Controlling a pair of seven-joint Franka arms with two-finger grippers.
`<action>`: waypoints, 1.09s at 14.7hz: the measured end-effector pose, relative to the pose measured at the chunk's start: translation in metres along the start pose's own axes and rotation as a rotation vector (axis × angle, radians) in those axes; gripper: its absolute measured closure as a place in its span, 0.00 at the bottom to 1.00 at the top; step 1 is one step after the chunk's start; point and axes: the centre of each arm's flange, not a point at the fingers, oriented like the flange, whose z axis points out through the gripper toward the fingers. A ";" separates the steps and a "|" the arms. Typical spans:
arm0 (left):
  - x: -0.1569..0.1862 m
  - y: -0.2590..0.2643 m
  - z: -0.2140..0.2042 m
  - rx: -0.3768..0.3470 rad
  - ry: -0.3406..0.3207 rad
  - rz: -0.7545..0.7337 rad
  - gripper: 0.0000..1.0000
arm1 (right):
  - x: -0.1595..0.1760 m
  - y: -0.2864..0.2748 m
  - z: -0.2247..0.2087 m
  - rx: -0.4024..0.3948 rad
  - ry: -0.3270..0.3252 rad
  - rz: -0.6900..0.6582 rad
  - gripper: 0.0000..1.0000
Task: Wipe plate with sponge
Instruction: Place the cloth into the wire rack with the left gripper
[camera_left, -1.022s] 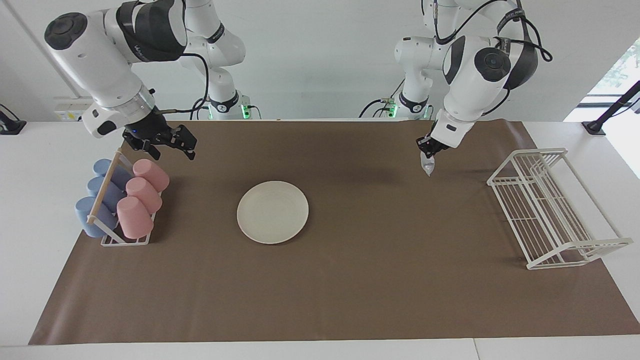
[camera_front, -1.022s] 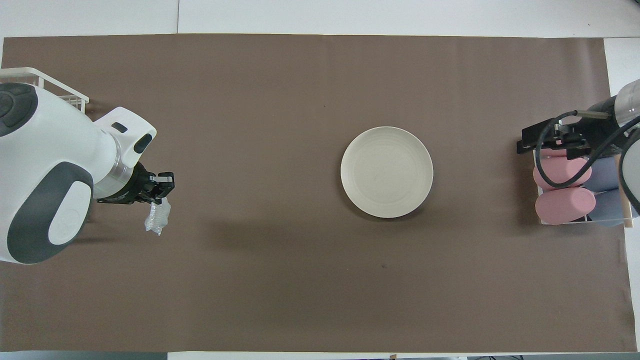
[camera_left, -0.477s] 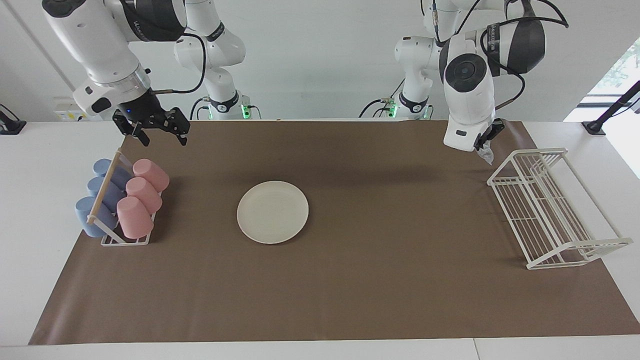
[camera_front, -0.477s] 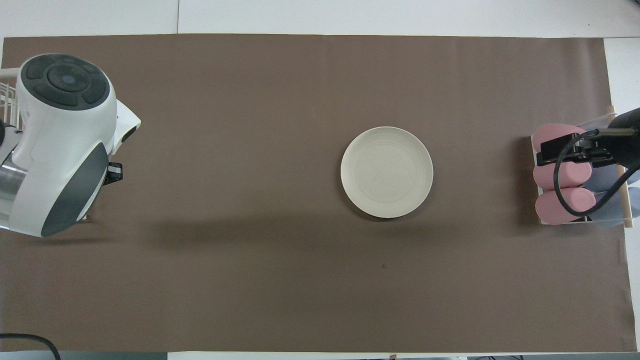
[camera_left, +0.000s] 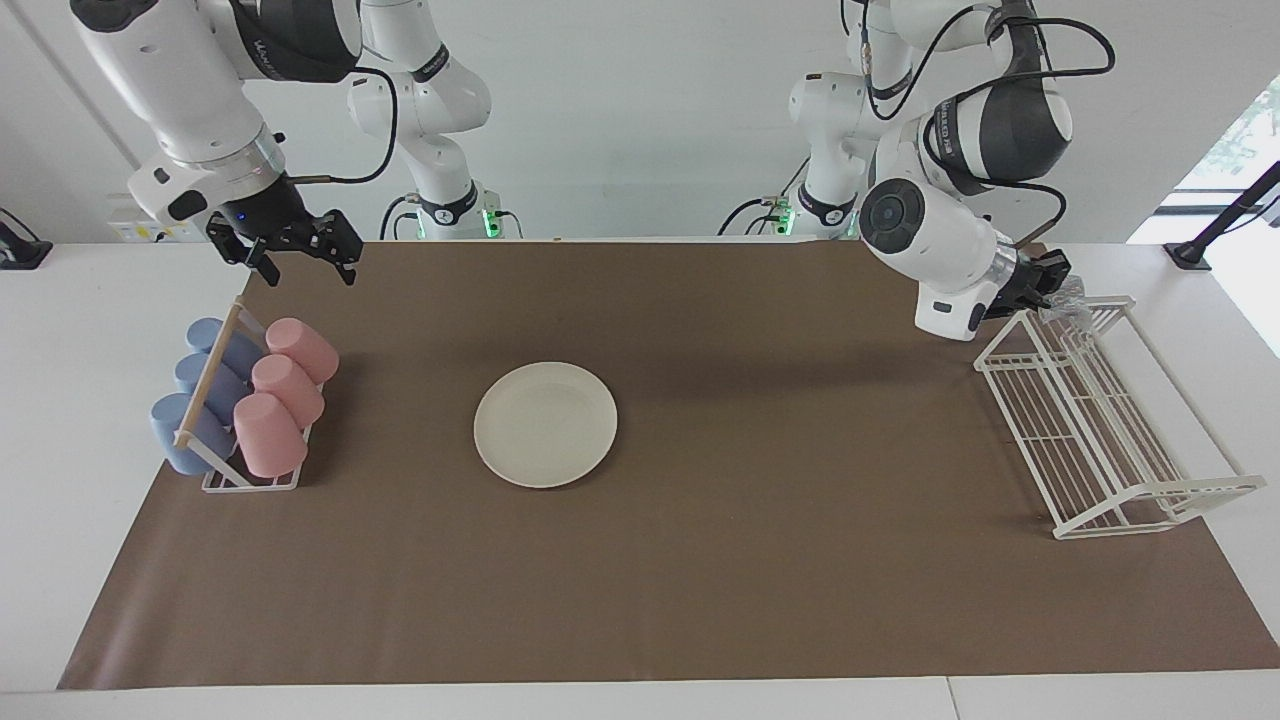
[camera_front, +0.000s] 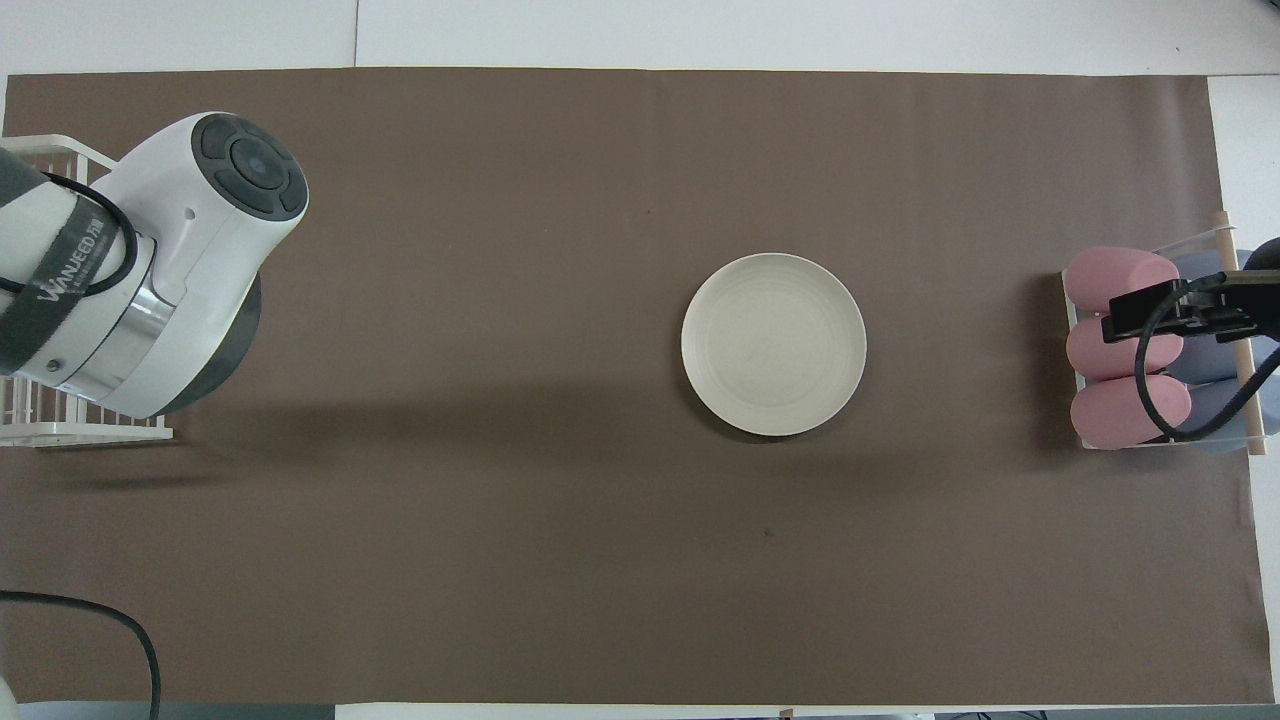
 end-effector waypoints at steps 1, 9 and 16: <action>0.008 0.003 0.008 0.030 0.002 0.009 0.96 | 0.000 -0.001 -0.002 0.000 0.006 -0.002 0.00; 0.075 0.049 0.086 0.089 -0.027 -0.022 0.96 | 0.001 -0.002 -0.016 -0.001 0.038 -0.003 0.00; 0.081 0.064 0.085 0.003 0.022 -0.085 0.96 | 0.001 -0.002 -0.016 -0.001 0.038 -0.003 0.00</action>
